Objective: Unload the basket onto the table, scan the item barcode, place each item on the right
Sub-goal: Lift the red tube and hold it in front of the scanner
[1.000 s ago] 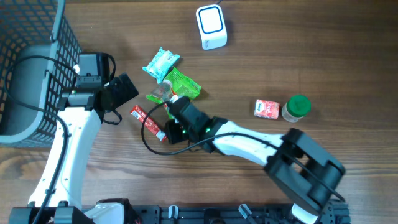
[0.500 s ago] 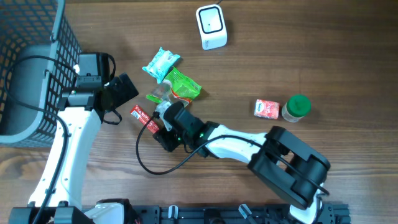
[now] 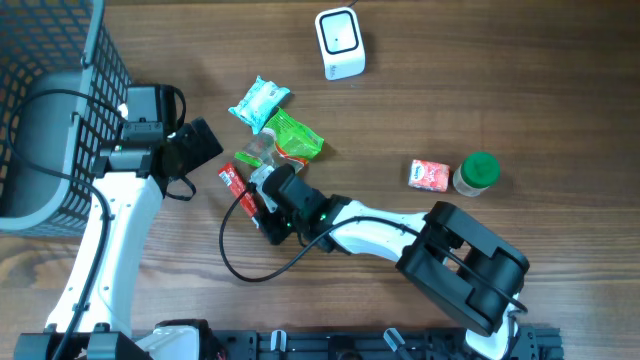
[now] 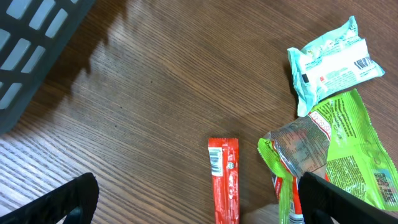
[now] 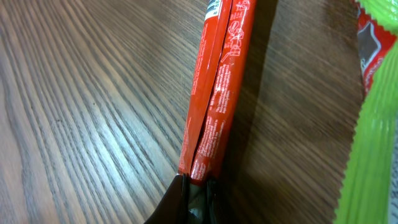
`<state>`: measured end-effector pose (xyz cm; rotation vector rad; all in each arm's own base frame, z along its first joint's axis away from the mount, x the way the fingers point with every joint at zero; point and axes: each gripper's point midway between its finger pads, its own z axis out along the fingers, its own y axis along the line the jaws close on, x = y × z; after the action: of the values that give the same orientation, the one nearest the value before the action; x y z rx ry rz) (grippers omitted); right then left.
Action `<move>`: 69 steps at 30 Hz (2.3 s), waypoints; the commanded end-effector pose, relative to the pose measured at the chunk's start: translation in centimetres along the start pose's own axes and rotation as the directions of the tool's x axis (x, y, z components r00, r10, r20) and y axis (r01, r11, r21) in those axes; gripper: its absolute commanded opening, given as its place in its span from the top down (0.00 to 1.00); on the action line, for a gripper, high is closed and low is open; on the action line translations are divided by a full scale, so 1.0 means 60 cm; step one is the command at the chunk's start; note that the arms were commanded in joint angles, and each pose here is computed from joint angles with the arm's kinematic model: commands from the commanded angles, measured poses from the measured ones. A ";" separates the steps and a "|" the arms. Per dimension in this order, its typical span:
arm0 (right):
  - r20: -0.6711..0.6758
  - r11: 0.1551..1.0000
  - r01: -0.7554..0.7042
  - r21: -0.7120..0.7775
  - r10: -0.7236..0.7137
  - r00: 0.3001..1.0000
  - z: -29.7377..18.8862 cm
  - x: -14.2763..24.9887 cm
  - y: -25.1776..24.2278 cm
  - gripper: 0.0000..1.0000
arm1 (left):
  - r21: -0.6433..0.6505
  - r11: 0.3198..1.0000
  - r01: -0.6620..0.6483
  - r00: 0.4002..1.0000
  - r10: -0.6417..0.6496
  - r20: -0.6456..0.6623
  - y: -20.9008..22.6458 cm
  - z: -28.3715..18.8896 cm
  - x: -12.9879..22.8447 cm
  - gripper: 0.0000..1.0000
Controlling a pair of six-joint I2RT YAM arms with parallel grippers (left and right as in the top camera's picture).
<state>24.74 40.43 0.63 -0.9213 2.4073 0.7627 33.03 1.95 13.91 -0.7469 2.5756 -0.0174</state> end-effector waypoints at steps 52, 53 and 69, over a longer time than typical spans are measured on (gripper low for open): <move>-0.290 0.425 0.409 0.808 -0.318 0.903 -0.367 -0.322 -0.445 0.96 | -0.009 1.000 0.015 1.000 -0.015 0.012 0.003 -0.001 -0.005 0.00; -0.351 0.383 0.470 0.796 -0.340 0.872 -0.352 -0.323 -0.455 0.96 | -0.009 1.000 0.015 1.000 -0.015 0.012 0.003 -0.001 -0.005 0.00; -0.528 0.219 0.571 0.792 -0.225 0.819 -0.306 -0.278 -0.527 0.96 | -0.009 1.000 0.015 1.000 -0.015 0.012 0.003 -0.001 -0.005 0.00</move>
<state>54.62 17.98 9.84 -1.2727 2.0221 -1.0138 33.03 1.95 13.91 -0.7469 2.5756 -0.0174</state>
